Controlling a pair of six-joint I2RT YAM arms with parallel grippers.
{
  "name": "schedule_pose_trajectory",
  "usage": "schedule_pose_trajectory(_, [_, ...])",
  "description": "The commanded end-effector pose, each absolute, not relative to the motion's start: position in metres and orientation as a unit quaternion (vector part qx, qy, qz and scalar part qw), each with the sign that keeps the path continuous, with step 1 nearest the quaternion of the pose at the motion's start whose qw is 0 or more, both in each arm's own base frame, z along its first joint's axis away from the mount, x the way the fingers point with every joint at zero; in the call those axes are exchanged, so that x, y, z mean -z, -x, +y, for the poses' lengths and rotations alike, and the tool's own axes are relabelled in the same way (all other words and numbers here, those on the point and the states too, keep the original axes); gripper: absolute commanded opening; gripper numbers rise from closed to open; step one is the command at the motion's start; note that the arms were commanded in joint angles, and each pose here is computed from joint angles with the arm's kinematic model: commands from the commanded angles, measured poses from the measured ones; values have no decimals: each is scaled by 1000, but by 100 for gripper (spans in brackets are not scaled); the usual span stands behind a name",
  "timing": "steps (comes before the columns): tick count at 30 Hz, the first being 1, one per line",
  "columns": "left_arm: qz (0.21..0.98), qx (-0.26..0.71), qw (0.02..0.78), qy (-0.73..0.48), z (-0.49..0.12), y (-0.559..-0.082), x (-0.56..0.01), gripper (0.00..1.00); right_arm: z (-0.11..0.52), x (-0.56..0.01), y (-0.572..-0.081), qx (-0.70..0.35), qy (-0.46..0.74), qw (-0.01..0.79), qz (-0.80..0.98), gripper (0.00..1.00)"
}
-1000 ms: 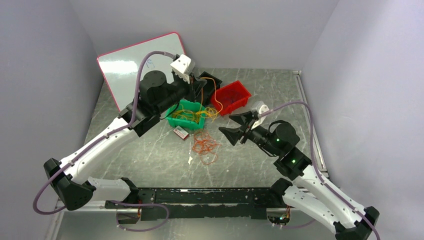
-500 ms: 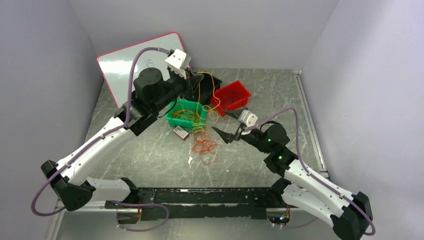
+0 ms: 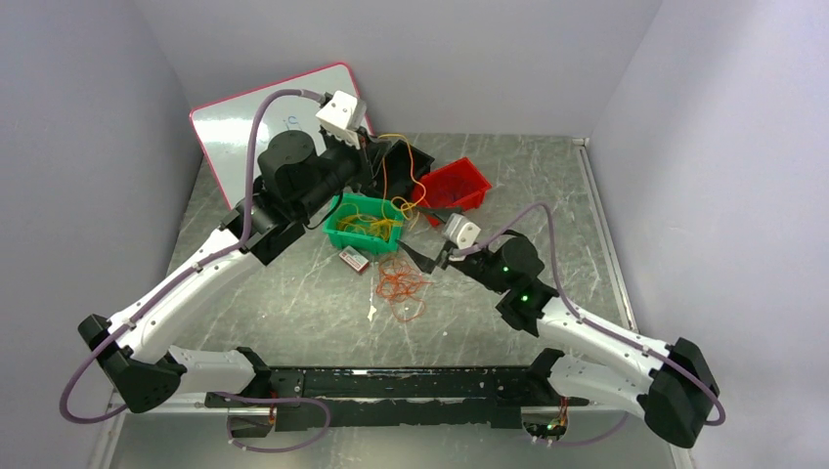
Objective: Untangle the cables
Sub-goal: Untie the cable.
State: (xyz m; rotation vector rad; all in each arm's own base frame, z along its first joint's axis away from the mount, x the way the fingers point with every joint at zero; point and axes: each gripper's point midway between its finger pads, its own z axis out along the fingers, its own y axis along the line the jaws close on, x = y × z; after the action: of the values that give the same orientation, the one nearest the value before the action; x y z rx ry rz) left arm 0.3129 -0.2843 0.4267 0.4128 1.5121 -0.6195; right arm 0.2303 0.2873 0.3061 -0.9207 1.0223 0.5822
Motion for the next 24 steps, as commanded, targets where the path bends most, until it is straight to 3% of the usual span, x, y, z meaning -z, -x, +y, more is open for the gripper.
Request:
schedule_pose_trajectory(1, [654, 276, 686, -161, -272, -310, -453, 7, 291, -335, -244, -227, 393, 776, 438, 74])
schedule_pose_trajectory(11, [652, 281, 686, -159, -270, -307, -453, 7, 301, -340, -258, -216, 385, 781, 441, 67])
schedule_pose_trajectory(24, [654, 280, 686, -152, -264, -306, -452, 7, 310, -341, -257, -243, 376, 779, 439, 29])
